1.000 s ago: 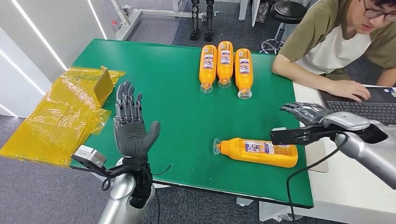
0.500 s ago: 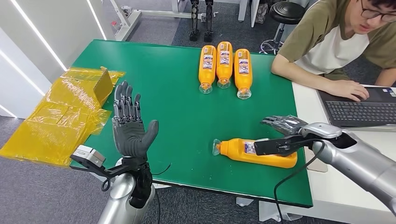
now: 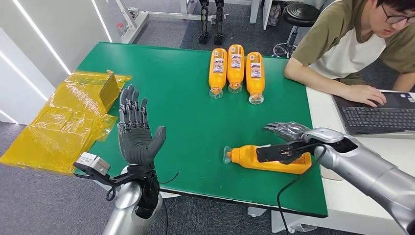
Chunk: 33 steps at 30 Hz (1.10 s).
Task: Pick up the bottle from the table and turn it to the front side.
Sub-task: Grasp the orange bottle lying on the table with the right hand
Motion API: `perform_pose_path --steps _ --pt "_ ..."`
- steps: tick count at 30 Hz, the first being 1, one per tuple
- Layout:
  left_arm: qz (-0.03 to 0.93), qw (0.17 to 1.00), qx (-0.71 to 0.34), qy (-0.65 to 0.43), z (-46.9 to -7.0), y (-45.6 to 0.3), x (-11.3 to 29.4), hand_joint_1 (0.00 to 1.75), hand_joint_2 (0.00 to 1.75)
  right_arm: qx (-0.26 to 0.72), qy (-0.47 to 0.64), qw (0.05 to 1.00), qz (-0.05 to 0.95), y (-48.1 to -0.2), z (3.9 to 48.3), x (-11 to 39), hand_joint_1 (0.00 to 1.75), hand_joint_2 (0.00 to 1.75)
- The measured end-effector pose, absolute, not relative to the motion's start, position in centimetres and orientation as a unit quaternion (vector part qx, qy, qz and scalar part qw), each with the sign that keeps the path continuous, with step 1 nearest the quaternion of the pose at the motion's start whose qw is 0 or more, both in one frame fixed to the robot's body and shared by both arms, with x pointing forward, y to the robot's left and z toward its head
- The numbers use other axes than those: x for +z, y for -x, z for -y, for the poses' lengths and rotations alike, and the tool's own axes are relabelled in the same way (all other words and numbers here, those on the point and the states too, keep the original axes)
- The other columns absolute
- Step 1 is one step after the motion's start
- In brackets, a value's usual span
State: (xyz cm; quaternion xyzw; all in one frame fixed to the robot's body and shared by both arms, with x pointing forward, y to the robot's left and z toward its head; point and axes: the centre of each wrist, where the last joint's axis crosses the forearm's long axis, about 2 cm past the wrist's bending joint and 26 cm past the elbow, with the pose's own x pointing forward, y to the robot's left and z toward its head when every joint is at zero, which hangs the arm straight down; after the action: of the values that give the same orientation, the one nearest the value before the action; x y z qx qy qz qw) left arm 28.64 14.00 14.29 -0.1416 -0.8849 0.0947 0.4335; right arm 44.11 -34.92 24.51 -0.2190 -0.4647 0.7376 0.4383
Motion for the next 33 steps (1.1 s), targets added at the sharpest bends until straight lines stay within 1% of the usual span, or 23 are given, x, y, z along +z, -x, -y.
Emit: perform_pose_path --steps 5,8,19,33 --pt "0.885 0.433 0.093 0.144 -14.0 -28.6 14.3 0.00 1.75 0.740 0.209 0.447 0.457 -43.0 35.0 21.9 0.00 1.75" --pt "0.885 0.433 0.093 0.144 -14.0 -28.6 14.3 0.00 1.75 0.742 0.207 0.453 0.450 -42.7 35.2 21.3 0.00 1.75" --pt "0.884 0.435 0.099 0.138 -14.0 -28.6 14.3 0.00 1.75 0.756 0.202 0.464 0.414 -42.4 35.7 20.7 0.00 1.75" --pt "0.884 0.436 0.105 0.132 -14.1 -28.6 14.3 0.00 1.75 0.760 0.252 0.474 0.367 -42.6 37.6 20.3 0.01 1.75"
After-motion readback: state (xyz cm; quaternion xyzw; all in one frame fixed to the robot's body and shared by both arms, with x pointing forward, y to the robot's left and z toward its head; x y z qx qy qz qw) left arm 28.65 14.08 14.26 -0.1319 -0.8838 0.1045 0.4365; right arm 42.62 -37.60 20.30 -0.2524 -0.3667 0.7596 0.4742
